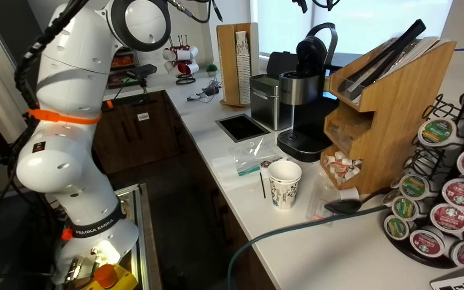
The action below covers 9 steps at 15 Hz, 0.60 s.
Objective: Close the lid on the coffeemaker.
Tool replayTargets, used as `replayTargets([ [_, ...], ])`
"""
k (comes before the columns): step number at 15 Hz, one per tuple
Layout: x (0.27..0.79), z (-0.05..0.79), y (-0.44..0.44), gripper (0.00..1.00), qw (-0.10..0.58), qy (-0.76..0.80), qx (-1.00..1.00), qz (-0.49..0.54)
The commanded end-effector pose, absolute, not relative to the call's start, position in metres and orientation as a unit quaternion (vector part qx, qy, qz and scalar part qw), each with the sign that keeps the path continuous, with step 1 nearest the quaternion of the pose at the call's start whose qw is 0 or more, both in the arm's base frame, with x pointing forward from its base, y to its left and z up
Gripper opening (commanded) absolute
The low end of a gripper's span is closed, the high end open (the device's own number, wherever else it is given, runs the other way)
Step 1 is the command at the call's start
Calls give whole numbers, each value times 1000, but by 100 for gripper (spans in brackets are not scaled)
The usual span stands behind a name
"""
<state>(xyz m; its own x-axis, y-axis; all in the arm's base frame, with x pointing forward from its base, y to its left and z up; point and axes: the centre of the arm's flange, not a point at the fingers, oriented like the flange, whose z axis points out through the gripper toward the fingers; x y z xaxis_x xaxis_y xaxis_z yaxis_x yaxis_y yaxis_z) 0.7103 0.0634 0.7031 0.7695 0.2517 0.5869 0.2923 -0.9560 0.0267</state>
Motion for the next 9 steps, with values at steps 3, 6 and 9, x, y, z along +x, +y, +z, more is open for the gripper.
replayTargets([
  [3, 741, 696, 56, 100, 36, -139, -935, -325],
  [6, 755, 685, 50, 100, 32, -131, -934, -330],
  [9, 768, 682, 49, 100, 33, -129, -926, -352],
])
